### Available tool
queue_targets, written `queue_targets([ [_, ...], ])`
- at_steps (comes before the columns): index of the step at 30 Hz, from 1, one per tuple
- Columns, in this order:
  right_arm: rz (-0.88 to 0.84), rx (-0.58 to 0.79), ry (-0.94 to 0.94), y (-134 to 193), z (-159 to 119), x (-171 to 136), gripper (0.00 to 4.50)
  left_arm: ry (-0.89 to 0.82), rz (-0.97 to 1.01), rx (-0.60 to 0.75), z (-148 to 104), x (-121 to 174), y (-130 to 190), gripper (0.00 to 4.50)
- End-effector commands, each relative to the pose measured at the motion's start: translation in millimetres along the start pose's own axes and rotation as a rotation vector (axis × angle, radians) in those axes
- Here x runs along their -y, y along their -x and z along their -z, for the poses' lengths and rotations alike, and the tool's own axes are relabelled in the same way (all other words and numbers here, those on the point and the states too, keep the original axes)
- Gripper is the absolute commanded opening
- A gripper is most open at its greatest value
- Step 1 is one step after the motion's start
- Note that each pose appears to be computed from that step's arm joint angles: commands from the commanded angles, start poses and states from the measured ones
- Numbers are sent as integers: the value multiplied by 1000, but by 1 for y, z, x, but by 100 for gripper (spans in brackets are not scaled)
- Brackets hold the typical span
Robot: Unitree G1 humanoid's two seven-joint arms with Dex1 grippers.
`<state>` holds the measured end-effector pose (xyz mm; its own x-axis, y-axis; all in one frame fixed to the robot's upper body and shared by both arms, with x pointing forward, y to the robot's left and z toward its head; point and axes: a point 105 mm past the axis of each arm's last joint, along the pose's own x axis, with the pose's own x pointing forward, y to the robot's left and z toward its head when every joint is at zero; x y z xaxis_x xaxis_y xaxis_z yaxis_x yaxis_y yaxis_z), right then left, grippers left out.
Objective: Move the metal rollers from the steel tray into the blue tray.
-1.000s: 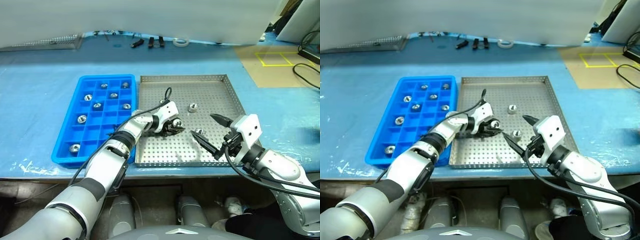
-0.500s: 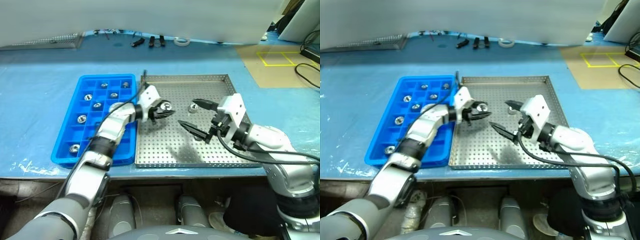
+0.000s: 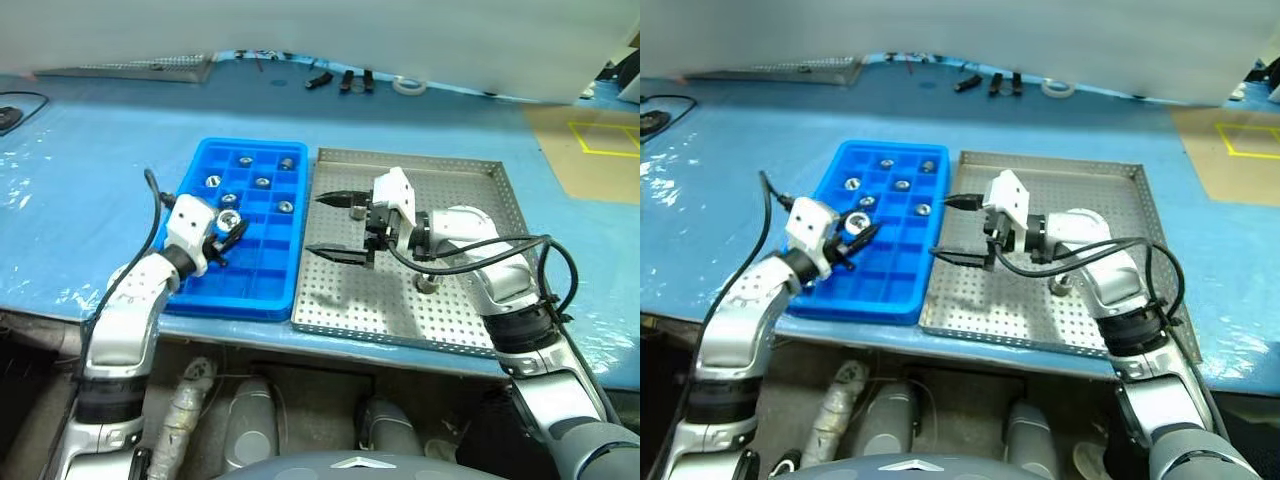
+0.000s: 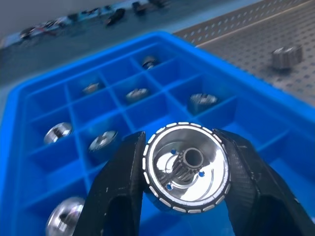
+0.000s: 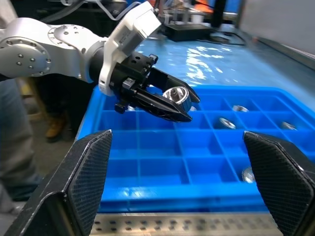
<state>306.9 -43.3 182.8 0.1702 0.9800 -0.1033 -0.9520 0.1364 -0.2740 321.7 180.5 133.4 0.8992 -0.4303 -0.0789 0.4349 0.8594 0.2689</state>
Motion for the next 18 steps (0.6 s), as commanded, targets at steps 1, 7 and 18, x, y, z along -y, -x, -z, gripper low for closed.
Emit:
queue_targets([
  [1,-51,16,39,-6,-4,-1,450,-9,-64,38,-13,-9,7,177],
  [7,-78,26,44,-12,-5,-1,450,0,-137,14,-4,-19,8,177],
  [18,-42,25,39,-6,-2,-2,450,40,-73,-10,2,-12,1,249],
])
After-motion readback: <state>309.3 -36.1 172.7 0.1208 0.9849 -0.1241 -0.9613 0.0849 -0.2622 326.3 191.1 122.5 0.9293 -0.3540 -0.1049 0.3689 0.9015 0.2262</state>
